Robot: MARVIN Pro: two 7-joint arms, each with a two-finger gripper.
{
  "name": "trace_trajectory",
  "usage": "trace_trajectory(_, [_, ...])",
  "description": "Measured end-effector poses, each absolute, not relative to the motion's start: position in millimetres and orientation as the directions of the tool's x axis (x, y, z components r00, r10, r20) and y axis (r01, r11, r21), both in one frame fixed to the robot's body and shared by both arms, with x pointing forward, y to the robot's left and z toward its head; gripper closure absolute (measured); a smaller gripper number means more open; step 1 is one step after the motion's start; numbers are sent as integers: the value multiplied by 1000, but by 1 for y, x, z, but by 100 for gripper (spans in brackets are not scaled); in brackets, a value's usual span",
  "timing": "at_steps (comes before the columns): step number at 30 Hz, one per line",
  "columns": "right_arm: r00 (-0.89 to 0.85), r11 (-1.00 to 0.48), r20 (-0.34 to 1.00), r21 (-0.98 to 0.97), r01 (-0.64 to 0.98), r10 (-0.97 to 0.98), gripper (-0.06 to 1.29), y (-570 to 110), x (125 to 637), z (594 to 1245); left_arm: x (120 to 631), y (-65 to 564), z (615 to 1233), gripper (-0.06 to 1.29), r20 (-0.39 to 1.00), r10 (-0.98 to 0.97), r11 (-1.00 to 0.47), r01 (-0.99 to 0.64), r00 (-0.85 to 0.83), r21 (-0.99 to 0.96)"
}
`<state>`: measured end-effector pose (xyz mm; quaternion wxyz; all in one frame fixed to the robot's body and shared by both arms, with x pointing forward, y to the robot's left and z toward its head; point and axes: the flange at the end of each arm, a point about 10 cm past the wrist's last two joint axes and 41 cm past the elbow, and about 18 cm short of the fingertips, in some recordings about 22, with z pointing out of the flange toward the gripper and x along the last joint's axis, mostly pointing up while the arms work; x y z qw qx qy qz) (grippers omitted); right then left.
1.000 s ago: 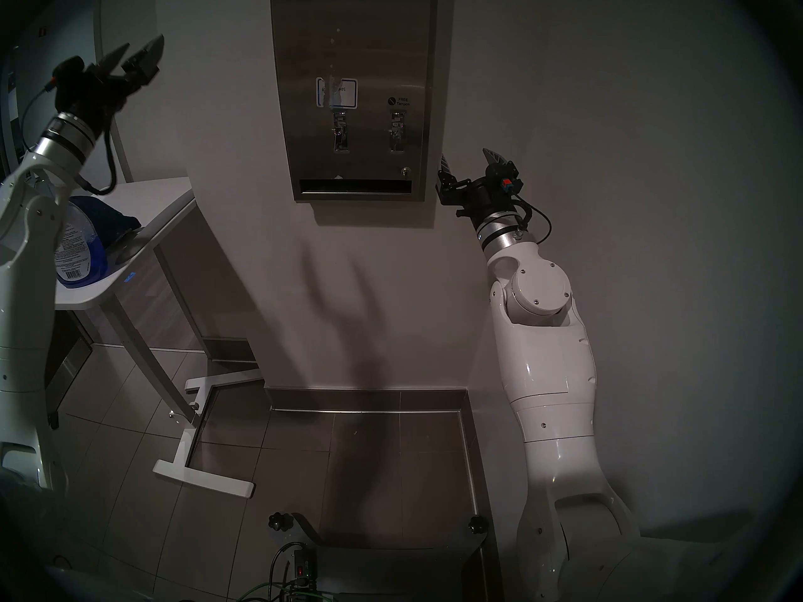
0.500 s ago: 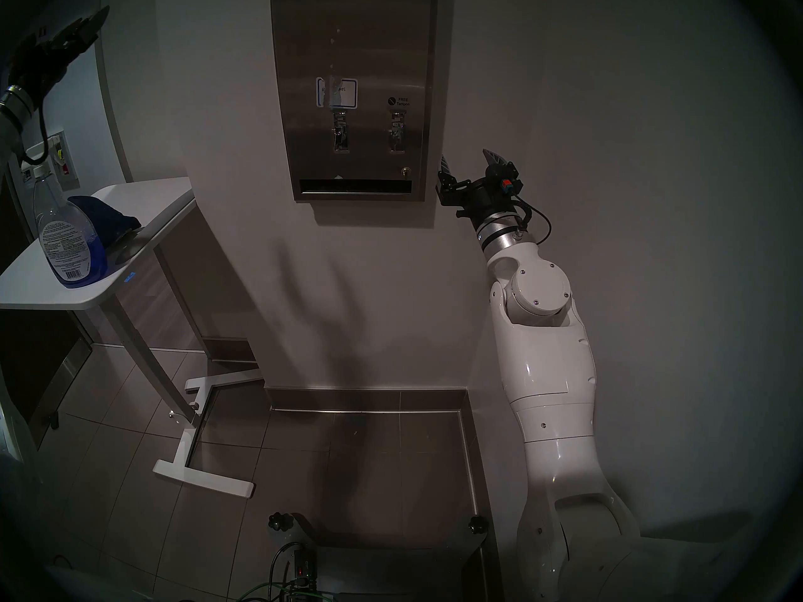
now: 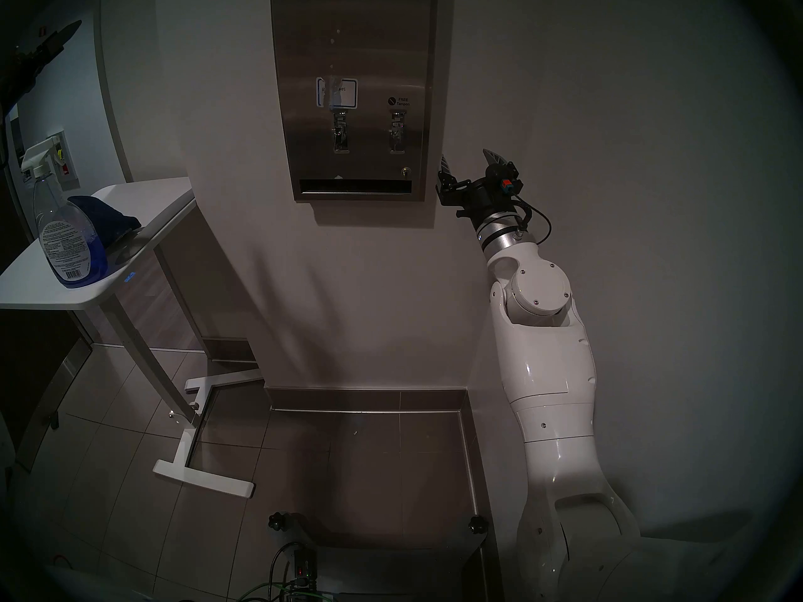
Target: Pick up the cleaner bottle and spray the cleaner onto the surface
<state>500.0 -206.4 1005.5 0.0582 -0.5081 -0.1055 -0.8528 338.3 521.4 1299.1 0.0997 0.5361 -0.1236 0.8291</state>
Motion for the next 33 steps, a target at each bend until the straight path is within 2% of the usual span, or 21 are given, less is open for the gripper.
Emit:
trace_trajectory(7, [-477, -971, 879, 121, 206, 8, -1, -206, 500, 1006, 325, 545, 1305, -3, 940, 70, -924, -377, -335, -65])
trace_trajectory(23, [-477, -971, 879, 121, 206, 8, -1, -207, 500, 1006, 294, 610, 1303, -3, 962, 159, -892, -450, -222, 44])
trace_trajectory(33, [-477, -971, 879, 121, 206, 8, -1, -207, 500, 1006, 292, 645, 1284, -3, 976, 172, -908, -405, -131, 106])
